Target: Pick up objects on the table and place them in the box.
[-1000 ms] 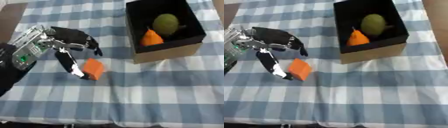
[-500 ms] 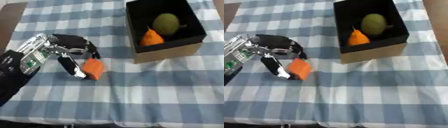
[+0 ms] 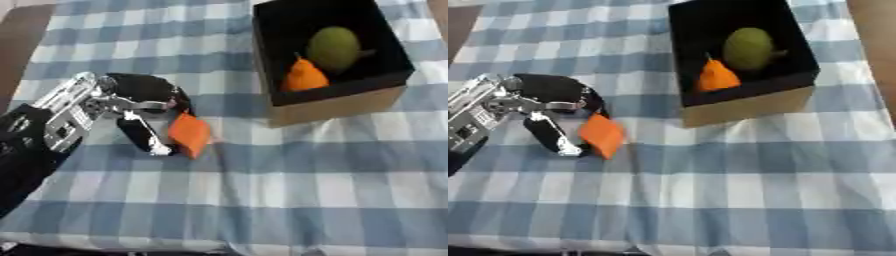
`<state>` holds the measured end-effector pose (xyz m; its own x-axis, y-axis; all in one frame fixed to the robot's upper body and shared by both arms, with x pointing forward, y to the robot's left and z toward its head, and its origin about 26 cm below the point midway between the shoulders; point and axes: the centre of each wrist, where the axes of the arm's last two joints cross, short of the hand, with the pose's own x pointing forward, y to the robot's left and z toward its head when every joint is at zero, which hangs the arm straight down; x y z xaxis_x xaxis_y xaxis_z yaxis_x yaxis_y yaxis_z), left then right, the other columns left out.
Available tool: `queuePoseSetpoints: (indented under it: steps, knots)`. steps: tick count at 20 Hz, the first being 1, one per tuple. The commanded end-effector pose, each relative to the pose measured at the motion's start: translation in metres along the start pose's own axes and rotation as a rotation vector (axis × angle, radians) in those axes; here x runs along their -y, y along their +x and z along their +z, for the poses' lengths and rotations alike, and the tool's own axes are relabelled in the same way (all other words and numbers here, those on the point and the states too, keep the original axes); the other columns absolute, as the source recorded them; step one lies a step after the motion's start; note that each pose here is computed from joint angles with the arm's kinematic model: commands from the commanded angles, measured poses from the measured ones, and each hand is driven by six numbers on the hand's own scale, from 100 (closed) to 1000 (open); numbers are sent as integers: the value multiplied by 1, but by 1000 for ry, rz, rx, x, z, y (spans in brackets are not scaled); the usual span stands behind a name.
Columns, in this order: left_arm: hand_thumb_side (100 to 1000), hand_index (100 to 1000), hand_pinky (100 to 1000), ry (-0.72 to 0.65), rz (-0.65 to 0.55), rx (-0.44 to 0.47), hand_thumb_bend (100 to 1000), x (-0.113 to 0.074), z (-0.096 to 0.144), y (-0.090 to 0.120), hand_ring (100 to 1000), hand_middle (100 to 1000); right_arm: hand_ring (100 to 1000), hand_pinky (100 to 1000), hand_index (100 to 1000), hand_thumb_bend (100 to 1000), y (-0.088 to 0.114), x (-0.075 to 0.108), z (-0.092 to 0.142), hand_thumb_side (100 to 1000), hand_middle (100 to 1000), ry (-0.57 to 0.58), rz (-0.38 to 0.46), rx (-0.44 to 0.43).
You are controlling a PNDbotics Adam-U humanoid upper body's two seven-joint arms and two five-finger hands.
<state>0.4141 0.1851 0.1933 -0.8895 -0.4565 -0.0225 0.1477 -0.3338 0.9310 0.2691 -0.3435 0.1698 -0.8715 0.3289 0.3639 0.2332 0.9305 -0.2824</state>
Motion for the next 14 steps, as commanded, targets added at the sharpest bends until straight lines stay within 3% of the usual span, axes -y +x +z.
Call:
queuePoseSetpoints:
  steps: [1,8,13,14]
  knots:
    - [441,741,652,61,-10,-2,100,-16,19,0,685,552,1000,949,920,100,3,4,-4,470,364,14,17,18]
    - [331,665,607,133,15,13,100,-30,43,8,616,495,1000,949,920,100,3,5,-4,470,365,14,26,17]
    - [275,657,603,223,0,20,100,-54,60,12,607,486,1000,948,918,100,3,7,-4,470,370,14,29,24]
    - [379,657,603,249,-7,29,100,-62,61,13,607,487,1000,948,918,100,3,7,-4,479,371,14,29,26]
